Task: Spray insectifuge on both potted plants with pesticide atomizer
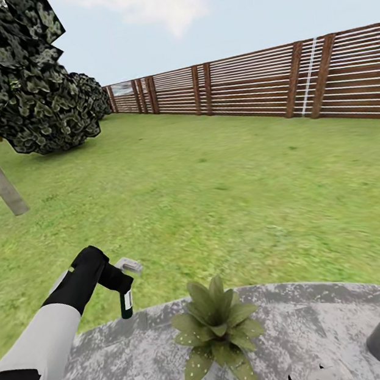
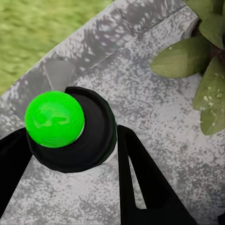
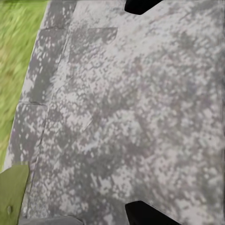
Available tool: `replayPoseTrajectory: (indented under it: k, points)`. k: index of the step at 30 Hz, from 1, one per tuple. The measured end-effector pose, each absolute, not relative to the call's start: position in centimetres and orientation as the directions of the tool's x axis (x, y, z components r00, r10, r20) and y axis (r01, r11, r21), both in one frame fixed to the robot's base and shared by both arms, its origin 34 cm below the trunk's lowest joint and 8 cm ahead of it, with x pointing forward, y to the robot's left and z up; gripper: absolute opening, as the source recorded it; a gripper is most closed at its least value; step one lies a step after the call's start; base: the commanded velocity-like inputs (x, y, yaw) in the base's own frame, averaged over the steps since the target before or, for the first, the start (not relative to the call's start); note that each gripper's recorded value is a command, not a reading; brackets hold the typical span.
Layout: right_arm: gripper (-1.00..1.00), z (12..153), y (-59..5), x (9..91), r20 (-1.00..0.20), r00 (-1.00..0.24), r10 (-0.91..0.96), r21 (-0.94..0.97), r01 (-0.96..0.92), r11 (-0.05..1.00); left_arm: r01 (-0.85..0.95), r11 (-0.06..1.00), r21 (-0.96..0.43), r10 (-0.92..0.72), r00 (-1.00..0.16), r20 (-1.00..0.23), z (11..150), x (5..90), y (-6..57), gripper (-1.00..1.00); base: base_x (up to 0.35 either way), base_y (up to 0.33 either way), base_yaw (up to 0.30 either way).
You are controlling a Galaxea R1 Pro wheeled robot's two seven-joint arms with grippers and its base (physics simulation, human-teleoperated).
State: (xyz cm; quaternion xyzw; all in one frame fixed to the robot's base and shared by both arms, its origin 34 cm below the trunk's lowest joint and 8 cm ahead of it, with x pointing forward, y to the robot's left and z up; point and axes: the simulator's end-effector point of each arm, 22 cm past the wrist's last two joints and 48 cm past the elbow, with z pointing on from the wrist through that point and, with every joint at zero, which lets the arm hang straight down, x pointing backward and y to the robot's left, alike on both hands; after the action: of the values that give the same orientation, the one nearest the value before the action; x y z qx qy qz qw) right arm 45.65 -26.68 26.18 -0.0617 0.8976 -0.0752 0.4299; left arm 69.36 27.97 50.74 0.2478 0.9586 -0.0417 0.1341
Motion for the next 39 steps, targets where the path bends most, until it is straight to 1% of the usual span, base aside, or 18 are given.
replayPoseTrajectory:
  k: [11, 21, 28, 33, 39]
  points:
    - [1.0, 26.3, -26.7, 45.7, -0.765, -0.62, -0.176, -0.188, -0.046, 0.981, 0.488, 0.873, -0.009, 0.465, -0.836, -0.293, 51.4, 69.6, 27.8, -1.0, 0.014, 0.305, -0.259]
    - [1.0, 26.5, -26.7, 45.8, -0.767, -0.617, -0.176, -0.188, -0.045, 0.981, 0.487, 0.874, -0.009, 0.462, -0.835, -0.299, 51.7, 69.7, 27.8, -1.0, 0.175, 0.287, -0.259]
    - [1.0, 26.6, -26.7, 45.9, -0.769, -0.615, -0.176, -0.189, -0.045, 0.981, 0.49, 0.872, -0.005, 0.466, -0.832, -0.299, 51.8, 69.7, 27.8, -1.0, 0.009, 0.008, -0.256]
    - [1.0, 26.6, -26.6, 46.0, -0.77, -0.614, -0.175, -0.187, -0.045, 0.981, 0.491, 0.871, -0.003, 0.468, -0.832, -0.298, 51.8, 69.7, 27.8, -1.0, 0.0, 0.0, -0.038]
    - [1.0, 26.6, -26.6, 45.9, -0.769, -0.615, -0.175, -0.187, -0.045, 0.981, 0.49, 0.871, -0.004, 0.467, -0.832, -0.298, 51.8, 69.7, 27.8, -1.0, -0.041, 0.021, -0.237]
